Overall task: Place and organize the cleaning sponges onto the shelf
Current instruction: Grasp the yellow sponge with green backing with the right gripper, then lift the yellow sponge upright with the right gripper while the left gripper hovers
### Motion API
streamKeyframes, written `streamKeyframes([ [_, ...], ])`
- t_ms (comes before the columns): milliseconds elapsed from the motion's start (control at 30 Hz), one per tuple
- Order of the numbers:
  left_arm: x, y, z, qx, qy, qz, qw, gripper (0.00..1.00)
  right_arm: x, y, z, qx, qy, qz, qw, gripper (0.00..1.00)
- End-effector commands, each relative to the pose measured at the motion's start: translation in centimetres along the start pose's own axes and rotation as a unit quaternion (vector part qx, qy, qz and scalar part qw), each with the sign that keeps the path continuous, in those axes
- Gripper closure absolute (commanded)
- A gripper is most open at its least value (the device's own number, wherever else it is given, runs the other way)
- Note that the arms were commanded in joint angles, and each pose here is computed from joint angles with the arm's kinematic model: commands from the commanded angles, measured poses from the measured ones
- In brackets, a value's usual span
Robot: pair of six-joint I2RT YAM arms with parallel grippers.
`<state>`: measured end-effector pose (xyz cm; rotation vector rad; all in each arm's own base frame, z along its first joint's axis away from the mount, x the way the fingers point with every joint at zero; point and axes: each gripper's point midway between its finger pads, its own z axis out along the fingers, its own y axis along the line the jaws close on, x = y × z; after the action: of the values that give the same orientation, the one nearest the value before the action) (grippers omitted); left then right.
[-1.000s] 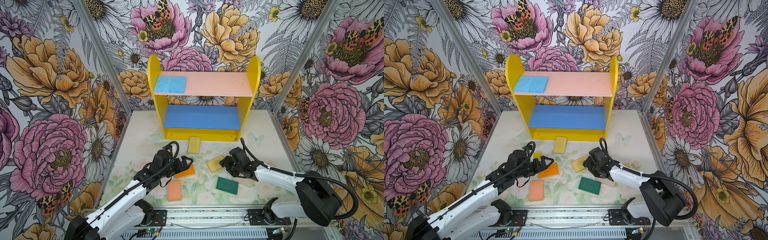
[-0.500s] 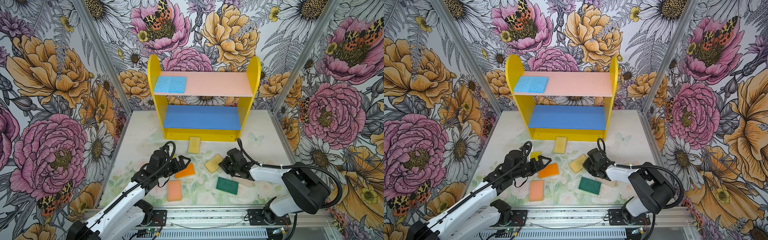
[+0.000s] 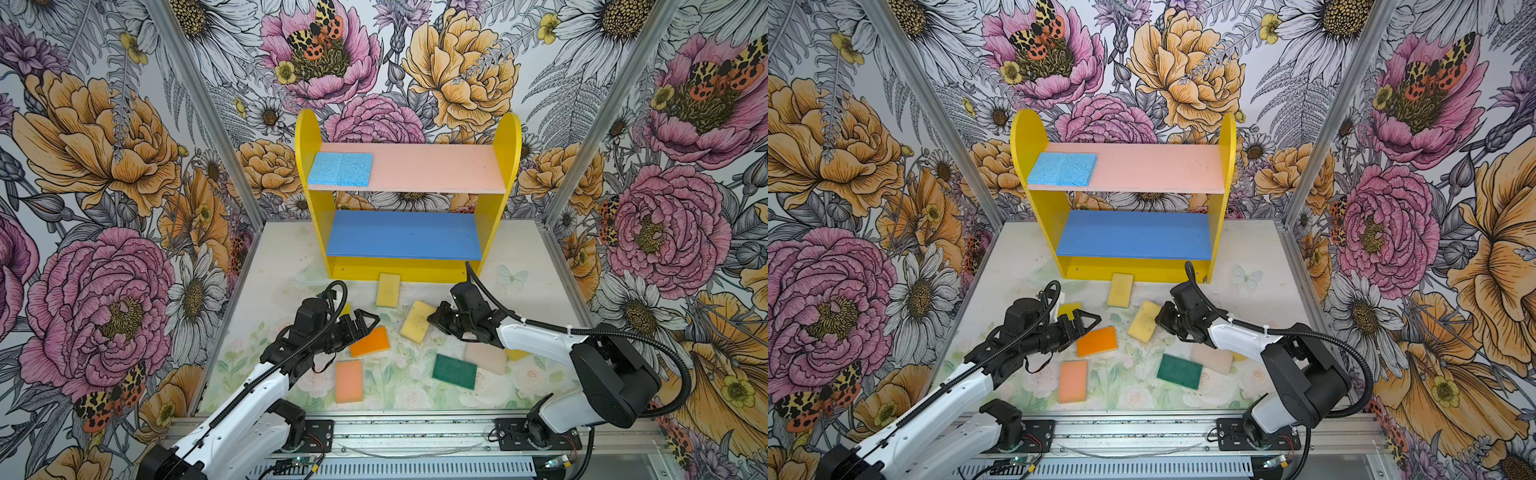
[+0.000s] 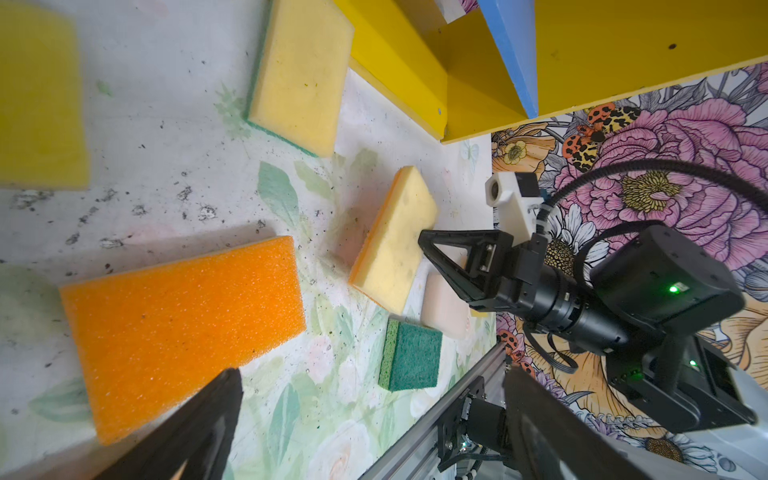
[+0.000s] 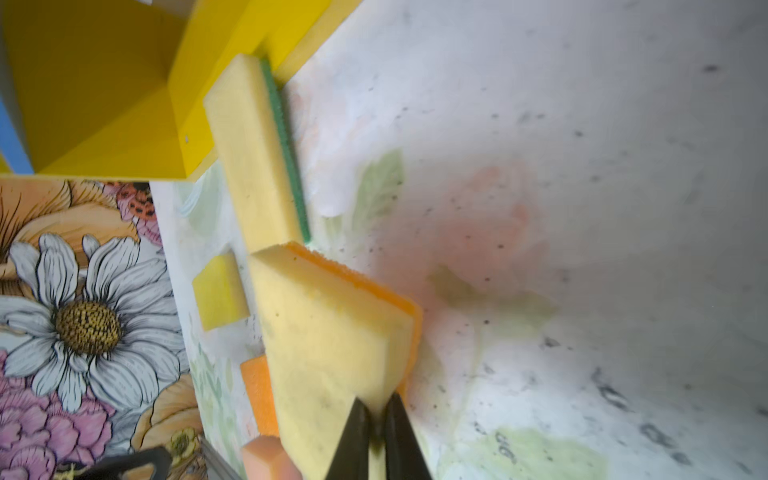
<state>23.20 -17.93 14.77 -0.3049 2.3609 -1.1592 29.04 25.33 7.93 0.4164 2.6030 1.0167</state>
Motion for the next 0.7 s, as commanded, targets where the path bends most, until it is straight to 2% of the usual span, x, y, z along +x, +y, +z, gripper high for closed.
streamKeyframes([
  [0, -0.5, -2.2, -0.5, 0.050, 0.009, 0.014, 0.999, 0.01, 0.9, 3.7, -1.0, -0.049, 0.059, -0.107, 0.991, 0.88],
  [200, -0.9, -4.3, -0.4, 0.115, 0.012, -0.004, 0.993, 0.01, 1.8, 8.0, -3.8, -0.109, 0.095, -0.183, 0.972, 0.88],
  [467, -0.4, -7.0, 0.5, 0.151, 0.018, 0.010, 0.988, 0.03, 3.3, 11.7, -6.6, -0.170, 0.120, -0.223, 0.952, 0.87],
  [667, -0.1, -7.8, 1.2, 0.152, 0.015, 0.015, 0.988, 0.16, 4.5, 12.3, -7.2, -0.185, 0.133, -0.237, 0.944, 0.87],
])
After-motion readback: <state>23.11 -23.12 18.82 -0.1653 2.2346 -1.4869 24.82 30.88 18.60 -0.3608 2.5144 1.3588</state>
